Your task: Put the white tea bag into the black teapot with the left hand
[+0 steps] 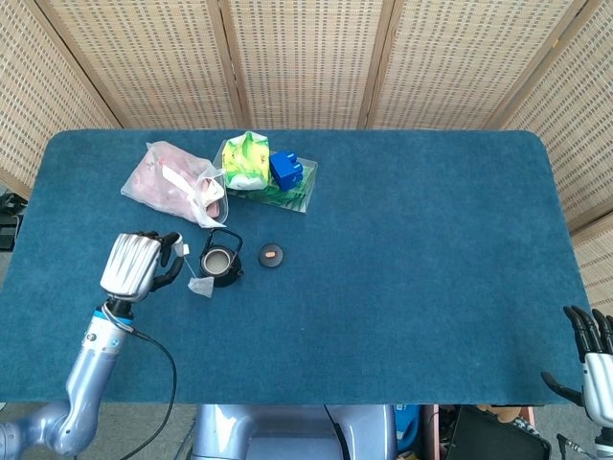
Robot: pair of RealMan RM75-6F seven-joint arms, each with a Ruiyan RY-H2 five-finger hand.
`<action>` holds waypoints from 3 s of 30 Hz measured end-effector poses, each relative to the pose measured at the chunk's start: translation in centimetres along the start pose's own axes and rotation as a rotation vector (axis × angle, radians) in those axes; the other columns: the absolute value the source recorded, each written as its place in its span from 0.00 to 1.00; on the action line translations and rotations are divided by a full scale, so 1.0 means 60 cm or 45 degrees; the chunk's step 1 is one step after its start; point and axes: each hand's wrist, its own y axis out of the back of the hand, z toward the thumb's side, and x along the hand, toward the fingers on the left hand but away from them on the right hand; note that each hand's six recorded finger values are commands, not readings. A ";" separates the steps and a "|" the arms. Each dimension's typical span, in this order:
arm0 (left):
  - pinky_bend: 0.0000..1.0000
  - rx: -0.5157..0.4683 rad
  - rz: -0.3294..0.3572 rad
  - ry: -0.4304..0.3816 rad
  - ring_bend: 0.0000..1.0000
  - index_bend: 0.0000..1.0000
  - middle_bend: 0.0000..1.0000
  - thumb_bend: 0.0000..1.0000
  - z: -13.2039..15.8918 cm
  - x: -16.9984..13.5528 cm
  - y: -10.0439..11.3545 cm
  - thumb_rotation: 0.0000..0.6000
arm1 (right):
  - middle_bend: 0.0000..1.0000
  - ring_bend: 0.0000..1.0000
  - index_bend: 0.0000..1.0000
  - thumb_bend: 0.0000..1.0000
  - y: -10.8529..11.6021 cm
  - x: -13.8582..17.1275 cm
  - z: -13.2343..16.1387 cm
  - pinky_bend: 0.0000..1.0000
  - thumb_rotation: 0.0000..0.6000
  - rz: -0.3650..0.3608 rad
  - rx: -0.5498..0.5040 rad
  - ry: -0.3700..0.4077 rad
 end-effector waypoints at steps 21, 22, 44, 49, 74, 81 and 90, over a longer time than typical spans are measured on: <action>0.70 0.055 -0.060 0.070 0.67 0.65 0.76 0.55 -0.025 0.048 -0.023 1.00 | 0.18 0.03 0.11 0.12 -0.003 0.000 -0.005 0.10 1.00 0.010 0.002 -0.022; 0.70 0.055 -0.065 0.075 0.67 0.65 0.76 0.55 -0.027 0.048 -0.025 1.00 | 0.18 0.03 0.11 0.12 -0.003 0.000 -0.005 0.10 1.00 0.009 0.003 -0.022; 0.70 0.051 -0.015 0.036 0.67 0.65 0.76 0.55 0.001 0.094 -0.008 1.00 | 0.18 0.03 0.11 0.12 -0.004 0.004 -0.013 0.10 1.00 0.006 -0.009 -0.046; 0.70 0.051 -0.045 0.039 0.67 0.65 0.76 0.55 0.002 0.094 -0.019 1.00 | 0.18 0.03 0.11 0.12 -0.005 0.004 -0.016 0.10 1.00 0.008 -0.009 -0.052; 0.70 0.103 -0.296 0.099 0.67 0.63 0.76 0.55 -0.039 -0.006 -0.099 1.00 | 0.18 0.03 0.11 0.12 -0.007 0.004 -0.015 0.10 1.00 0.010 -0.010 -0.049; 0.70 0.132 -0.407 0.127 0.67 0.47 0.76 0.55 -0.050 -0.043 -0.114 1.00 | 0.18 0.03 0.11 0.12 -0.004 0.005 -0.014 0.10 1.00 0.005 -0.008 -0.049; 0.70 0.165 -0.507 0.135 0.67 0.30 0.76 0.43 -0.047 -0.069 -0.114 1.00 | 0.18 0.03 0.11 0.12 -0.004 0.005 -0.014 0.10 1.00 0.003 -0.008 -0.051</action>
